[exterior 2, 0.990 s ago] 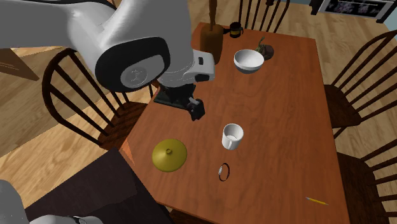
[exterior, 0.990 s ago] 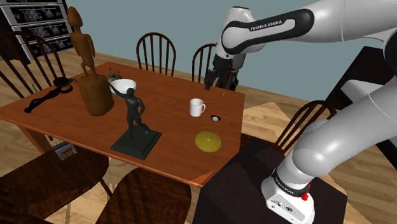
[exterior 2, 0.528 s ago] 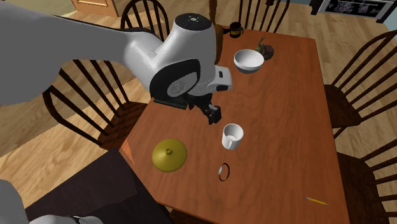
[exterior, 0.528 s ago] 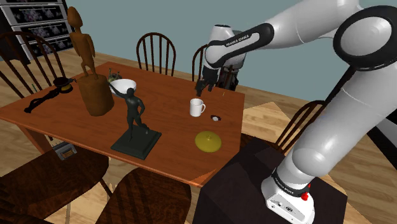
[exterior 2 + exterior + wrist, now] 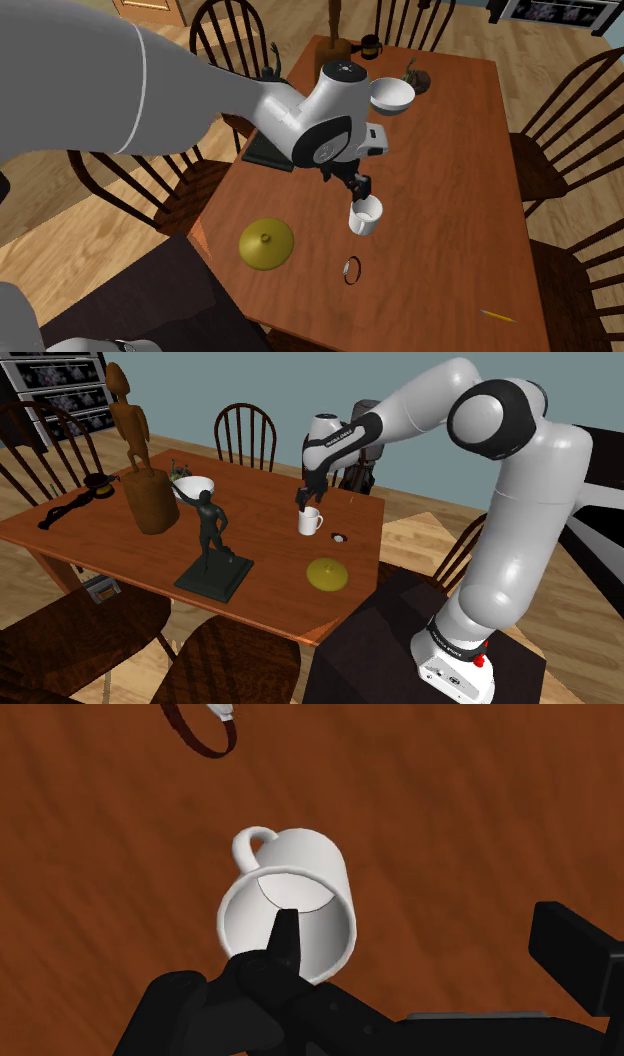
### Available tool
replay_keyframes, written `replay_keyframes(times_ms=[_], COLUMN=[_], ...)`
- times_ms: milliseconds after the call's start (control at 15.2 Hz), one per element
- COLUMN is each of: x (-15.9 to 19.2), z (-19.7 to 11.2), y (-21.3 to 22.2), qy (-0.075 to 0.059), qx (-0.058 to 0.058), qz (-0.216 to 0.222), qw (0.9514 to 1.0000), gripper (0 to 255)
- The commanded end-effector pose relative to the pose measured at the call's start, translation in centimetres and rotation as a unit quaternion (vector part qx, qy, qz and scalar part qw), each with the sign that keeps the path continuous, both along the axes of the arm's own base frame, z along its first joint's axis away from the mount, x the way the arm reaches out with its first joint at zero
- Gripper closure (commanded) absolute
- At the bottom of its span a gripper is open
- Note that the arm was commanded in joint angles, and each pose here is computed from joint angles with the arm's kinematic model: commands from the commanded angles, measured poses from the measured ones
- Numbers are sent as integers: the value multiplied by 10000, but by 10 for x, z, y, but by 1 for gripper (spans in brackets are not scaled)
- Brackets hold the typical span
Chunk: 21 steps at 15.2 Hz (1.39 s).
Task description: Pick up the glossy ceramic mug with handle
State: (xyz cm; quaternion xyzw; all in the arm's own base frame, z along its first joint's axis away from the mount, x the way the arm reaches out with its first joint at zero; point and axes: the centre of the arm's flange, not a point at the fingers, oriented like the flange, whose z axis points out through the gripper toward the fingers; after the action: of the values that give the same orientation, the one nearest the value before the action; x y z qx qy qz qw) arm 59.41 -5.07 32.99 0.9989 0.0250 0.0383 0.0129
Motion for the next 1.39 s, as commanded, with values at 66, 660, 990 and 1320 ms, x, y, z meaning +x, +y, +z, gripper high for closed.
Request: replay_keyframes(times_ms=[66, 660, 990, 1320], x=[24, 55, 55, 54], z=[-32, -95, -108, -108], y=[-5, -14, -13, -13], qy=[51, 108, 108, 108], qx=[-94, -204, -204, -204], qz=[-5, -12, -12, -12], qw=[9999, 9997, 9997, 9997], gripper=[0, 0, 255, 255])
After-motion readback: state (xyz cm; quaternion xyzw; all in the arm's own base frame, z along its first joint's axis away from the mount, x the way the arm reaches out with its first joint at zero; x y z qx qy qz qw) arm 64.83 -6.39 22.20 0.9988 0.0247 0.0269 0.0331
